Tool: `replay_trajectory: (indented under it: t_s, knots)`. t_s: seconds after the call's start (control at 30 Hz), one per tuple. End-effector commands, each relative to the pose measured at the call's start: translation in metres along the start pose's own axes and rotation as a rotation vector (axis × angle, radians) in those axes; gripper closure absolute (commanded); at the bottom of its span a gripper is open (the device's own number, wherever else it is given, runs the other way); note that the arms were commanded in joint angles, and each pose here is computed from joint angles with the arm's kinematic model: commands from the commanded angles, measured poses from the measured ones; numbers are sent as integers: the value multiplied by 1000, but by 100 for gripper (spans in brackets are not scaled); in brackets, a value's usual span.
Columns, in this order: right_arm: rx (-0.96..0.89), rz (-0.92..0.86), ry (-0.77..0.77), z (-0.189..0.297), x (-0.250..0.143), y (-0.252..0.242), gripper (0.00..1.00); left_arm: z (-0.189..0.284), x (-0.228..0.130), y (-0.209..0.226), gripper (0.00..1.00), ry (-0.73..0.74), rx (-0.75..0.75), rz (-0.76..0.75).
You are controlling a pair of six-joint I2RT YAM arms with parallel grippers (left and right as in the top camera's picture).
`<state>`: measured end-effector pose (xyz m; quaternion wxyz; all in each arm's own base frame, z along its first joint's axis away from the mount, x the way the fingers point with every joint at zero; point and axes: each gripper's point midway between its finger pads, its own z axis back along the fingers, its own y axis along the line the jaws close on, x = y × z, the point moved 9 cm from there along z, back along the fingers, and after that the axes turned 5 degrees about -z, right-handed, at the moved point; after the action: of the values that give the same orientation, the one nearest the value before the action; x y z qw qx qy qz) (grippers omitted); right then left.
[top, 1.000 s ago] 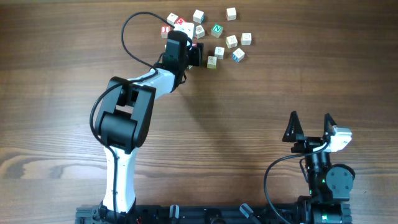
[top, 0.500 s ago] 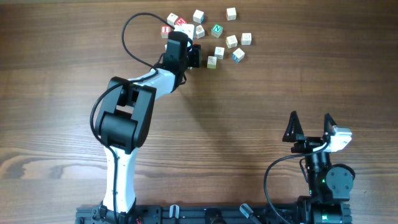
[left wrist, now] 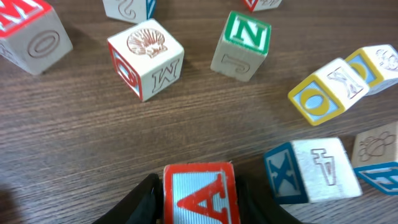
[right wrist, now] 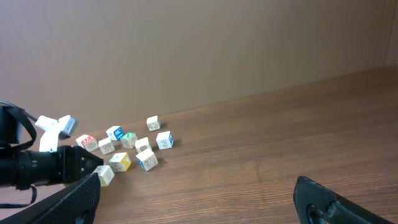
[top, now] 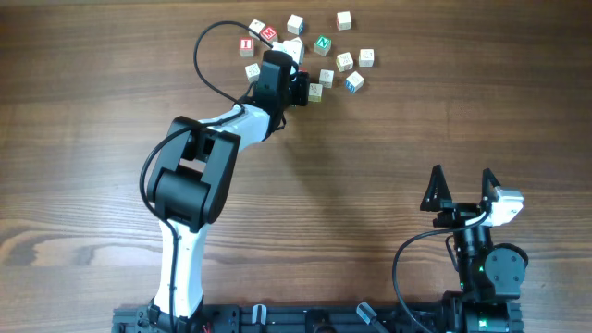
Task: Form a horizontal line
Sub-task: 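Lower the left gripper around the red A block and close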
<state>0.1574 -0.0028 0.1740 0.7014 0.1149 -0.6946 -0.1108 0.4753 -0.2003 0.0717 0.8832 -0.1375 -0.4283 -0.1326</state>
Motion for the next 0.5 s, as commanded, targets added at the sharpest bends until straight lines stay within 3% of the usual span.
replay_trajectory:
  t_s: [0.0, 0.37, 0.4, 0.47]
  knots:
    - [9, 13, -6, 0, 1, 0, 0, 25, 42, -5, 61, -101, 2, -9]
    - [9, 13, -6, 0, 1, 0, 0, 54, 63, -3, 62, -98, 76, -32]
    - [9, 13, -6, 0, 1, 0, 0, 55, 63, -3, 60, -95, 76, -32]
    - [9, 13, -6, 0, 1, 0, 0, 55, 62, -3, 47, -92, 75, -32]
